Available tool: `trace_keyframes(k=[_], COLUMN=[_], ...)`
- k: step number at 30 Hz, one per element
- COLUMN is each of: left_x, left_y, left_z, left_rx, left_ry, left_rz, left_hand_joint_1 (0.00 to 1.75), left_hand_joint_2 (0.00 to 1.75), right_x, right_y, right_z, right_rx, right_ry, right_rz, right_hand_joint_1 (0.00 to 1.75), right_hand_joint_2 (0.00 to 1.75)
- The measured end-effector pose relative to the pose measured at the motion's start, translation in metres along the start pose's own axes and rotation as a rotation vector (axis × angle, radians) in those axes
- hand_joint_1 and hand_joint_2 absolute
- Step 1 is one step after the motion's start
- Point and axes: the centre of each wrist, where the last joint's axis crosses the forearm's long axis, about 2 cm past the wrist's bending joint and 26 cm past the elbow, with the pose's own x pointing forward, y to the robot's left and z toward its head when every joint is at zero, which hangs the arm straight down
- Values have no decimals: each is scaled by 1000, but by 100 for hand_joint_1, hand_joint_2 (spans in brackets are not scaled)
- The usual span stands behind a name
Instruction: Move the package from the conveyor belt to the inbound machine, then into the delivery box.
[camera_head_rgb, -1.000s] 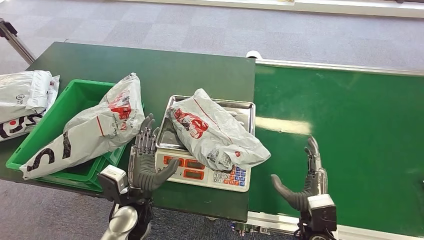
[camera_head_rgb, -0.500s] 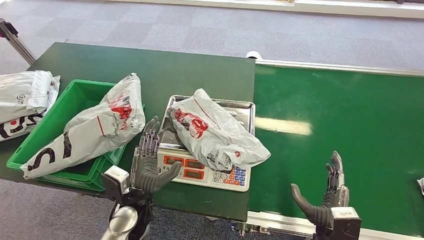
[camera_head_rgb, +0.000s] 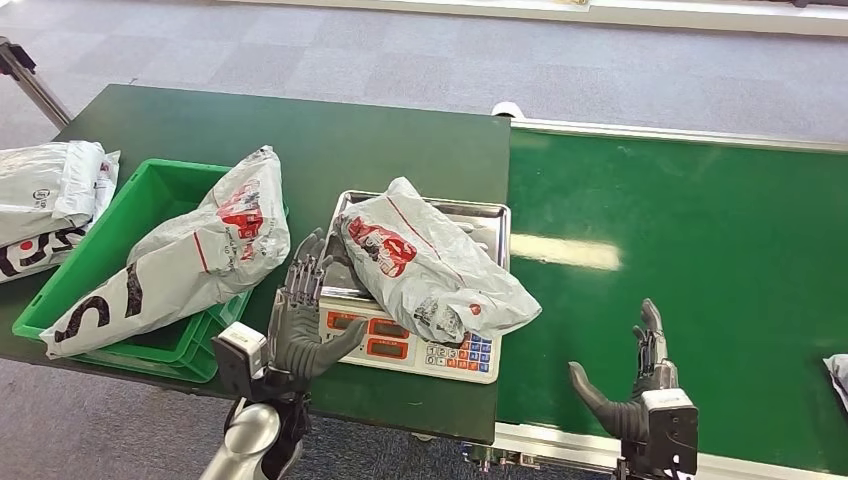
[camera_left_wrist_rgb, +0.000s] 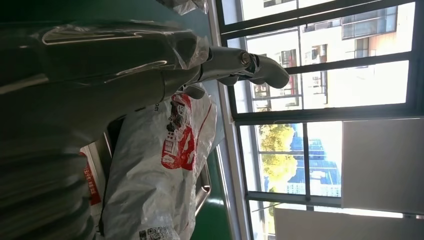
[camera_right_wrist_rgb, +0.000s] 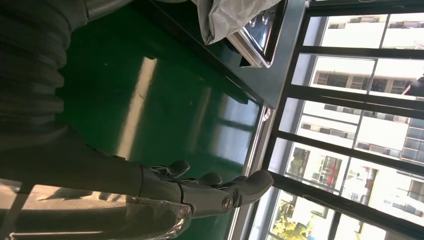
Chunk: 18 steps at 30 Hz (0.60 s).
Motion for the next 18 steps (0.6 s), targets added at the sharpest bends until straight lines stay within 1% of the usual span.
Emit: trace_keyframes(k=[4,11,18], left_x=[0,0,0], left_y=[2,4,5], left_z=[0,0,0], left_rx=[5,9,8], left_ry=[0,-3,-4], left_rz=[-4,-14,-21], left_hand_joint_1=[0,0,0], left_hand_joint_2=[175,175,175], right_x=[-3,-9,-12], right_y=[1,2,3], right_z=[-1,-4,-6], right_rx=[5,21,26], right_ry=[19,50,60], right_rz=[-15,-118,-128], right_hand_joint_1=[0,0,0], right_hand_joint_2=[175,175,175])
